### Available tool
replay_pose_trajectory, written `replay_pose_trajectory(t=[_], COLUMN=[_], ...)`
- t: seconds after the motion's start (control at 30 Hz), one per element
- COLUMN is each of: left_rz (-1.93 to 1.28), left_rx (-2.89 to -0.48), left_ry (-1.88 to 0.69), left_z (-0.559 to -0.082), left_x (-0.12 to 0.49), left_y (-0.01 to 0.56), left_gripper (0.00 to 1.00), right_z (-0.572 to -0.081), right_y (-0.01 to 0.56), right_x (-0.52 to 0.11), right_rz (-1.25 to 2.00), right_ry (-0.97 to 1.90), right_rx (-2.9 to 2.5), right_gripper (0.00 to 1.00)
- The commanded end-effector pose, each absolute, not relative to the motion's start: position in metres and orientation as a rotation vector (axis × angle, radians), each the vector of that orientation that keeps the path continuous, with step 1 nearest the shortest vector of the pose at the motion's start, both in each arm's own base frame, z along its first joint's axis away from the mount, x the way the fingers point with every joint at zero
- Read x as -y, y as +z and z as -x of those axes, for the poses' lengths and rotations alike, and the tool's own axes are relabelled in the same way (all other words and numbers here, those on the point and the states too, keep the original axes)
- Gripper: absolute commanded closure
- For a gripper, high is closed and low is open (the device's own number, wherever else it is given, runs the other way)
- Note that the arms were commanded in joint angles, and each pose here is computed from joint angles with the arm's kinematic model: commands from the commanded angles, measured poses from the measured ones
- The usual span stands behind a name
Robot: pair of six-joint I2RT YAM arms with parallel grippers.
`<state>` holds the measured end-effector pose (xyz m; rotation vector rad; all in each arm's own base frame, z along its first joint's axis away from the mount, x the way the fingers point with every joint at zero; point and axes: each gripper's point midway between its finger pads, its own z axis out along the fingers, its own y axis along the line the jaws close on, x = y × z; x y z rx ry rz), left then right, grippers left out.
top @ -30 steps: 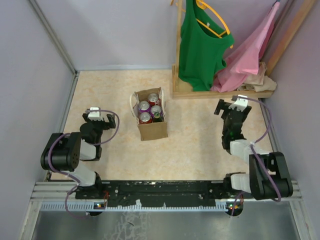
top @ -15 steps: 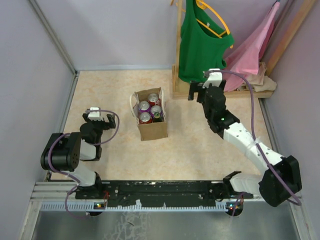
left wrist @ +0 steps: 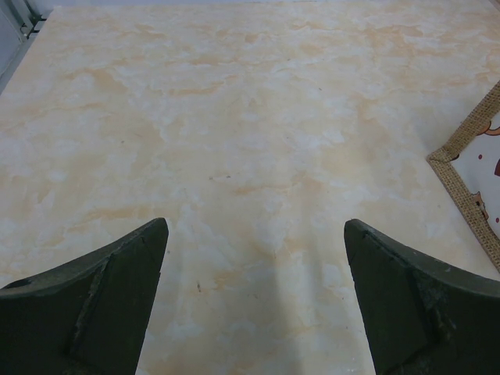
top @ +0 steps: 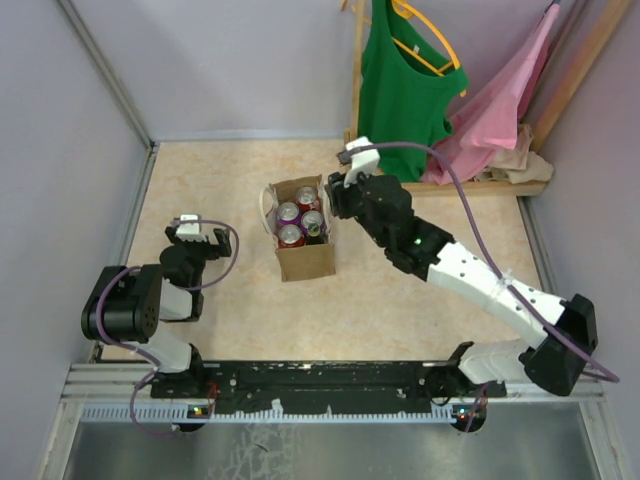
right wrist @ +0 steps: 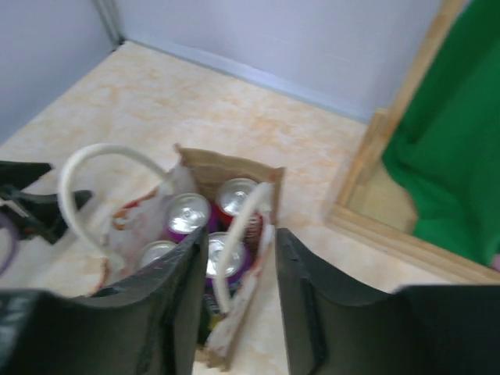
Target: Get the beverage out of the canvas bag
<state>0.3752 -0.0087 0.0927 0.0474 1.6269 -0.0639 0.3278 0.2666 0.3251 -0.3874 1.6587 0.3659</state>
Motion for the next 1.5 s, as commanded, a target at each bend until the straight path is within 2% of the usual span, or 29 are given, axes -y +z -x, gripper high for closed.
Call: replay_pose_trajectory(t=[0.0, 0.07, 0.13, 0.4, 0.5, 0.6, 0.7, 0.87, 0.9, 1.07, 1.47], left_rz=[-0.059, -0.059, -0.059, -0.058, -0.058, -0.058, -0.058, -0.059, -0.058, -0.058, -0.059], left_rx=[-1.615, -1.615, -1.615, -1.616, -1.615, -1.615, -1.615, -1.615, -1.616, -1.615, -1.615], left_ry=[-0.069, -0.069, -0.07, -0.068, -0.069, -0.069, -0.069, -0.069, -0.069, -0.069, -0.069], left_z=[-0.378, -0.378, -0.378, -0.378, -0.378, -0.378, -0.378, -0.378, -0.378, -0.378, -0.378], left_x=[0.01, 0.01, 0.01, 0.01, 0.01, 0.01, 0.01, 0.01, 0.01, 0.01, 0.01], left_y=[0.096, 0.096, 0.096, 0.096, 0.096, 0.096, 0.096, 0.096, 0.096, 0.096, 0.096], left_gripper=[0.0, 0.0, 0.0, 0.0, 0.0, 0.0, 0.0, 0.0, 0.0, 0.0, 0.0], right_z=[-0.317, -0.314, -0.313, -0.309, -0.309, -0.306, -0.302, -0.301, -0.3, -0.299, -0.313], right_y=[0.33, 0.322, 0.313, 0.292, 0.284, 0.273, 0.267, 0.258, 0.255, 0.237, 0.21], right_x=[-0.305, -0.322, -0.335, -0.375, -0.382, -0.387, -0.392, -0.39, -0.389, -0.382, -0.359], right_rz=[0.517, 0.561, 0.594, 0.729, 0.756, 0.778, 0.795, 0.8, 0.802, 0.793, 0.696], right_ry=[0.425, 0.484, 0.526, 0.598, 0.596, 0.611, 0.629, 0.581, 0.573, 0.546, 0.41], right_rx=[-1.635, -1.647, -1.661, -1.717, -1.745, -1.768, -1.782, -1.832, -1.842, -1.885, -1.889], right_gripper=[0.72, 0.91, 1.0, 1.0, 0.91, 0.87, 0.78, 0.5, 0.48, 0.44, 0.46])
